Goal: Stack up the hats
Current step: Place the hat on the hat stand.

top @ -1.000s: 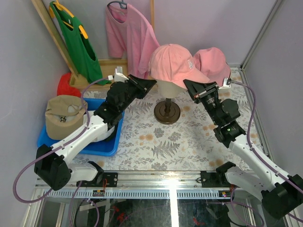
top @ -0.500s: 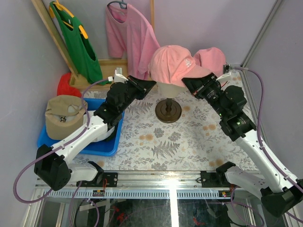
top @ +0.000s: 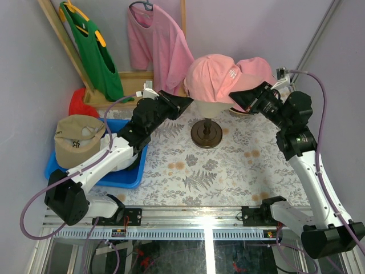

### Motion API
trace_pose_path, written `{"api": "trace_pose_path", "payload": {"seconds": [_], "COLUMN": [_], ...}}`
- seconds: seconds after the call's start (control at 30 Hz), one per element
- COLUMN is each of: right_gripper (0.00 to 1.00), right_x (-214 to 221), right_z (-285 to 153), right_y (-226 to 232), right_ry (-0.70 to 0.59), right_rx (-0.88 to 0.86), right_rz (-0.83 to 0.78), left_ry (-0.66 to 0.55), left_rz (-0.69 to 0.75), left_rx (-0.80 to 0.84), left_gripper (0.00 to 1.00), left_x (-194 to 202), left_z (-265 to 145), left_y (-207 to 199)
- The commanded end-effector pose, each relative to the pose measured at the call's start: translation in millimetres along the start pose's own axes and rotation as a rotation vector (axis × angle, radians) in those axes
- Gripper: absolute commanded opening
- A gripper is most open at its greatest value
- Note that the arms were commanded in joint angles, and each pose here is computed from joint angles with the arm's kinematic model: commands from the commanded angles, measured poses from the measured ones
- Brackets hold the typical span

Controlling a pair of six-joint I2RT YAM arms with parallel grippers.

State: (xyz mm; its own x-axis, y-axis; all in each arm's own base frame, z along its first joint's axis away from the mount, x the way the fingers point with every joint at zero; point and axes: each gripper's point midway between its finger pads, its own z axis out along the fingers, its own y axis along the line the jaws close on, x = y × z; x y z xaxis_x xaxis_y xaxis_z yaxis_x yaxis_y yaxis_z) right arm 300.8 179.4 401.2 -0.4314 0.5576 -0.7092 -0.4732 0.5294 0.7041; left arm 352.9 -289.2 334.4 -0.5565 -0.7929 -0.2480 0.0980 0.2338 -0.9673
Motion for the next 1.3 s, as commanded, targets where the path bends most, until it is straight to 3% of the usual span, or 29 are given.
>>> {"api": "trace_pose_path", "payload": {"seconds": [0.0,0.23,0.4,0.47,0.57,0.9,1.27], "right_gripper": [0.00,0.00,0.00,0.00,0.00,0.00,0.00], "right_x": [32,28,29,29,29,25,24], "right_z": [-8,-8,-9,-9,-9,-8,-5], "right_y": [1,1,3,4,4,2,2], "right_ry": [0.190,0.190,0.192,0.194,0.199,0.200,0.205], "right_rx": [-0.115,-0.202,-0.228,-0.232,-0.239,-0.256,-0.281], "right_rz": [0.019,0.072,0.088,0.095,0.103,0.148,0.190], "left_ry": [-0.035,-0.069,-0.159,-0.193,-0.214,-0.118,-0.049], "left_rz": [-0.012,-0.005,-0.030,-0.037,-0.042,-0.121,-0.209], "left_rx": [0.104,0.081,0.059,0.067,0.068,0.140,0.225], "left_gripper": [0.14,0.14,0.17,0.23,0.39,0.54,0.55], "left_x": [-11,-20,-43,-53,-61,-62,-58], "left_z": [2,-11,-32,-40,-44,-18,14], "left_y": [-34,-28,-18,-20,-18,-16,-24]}}
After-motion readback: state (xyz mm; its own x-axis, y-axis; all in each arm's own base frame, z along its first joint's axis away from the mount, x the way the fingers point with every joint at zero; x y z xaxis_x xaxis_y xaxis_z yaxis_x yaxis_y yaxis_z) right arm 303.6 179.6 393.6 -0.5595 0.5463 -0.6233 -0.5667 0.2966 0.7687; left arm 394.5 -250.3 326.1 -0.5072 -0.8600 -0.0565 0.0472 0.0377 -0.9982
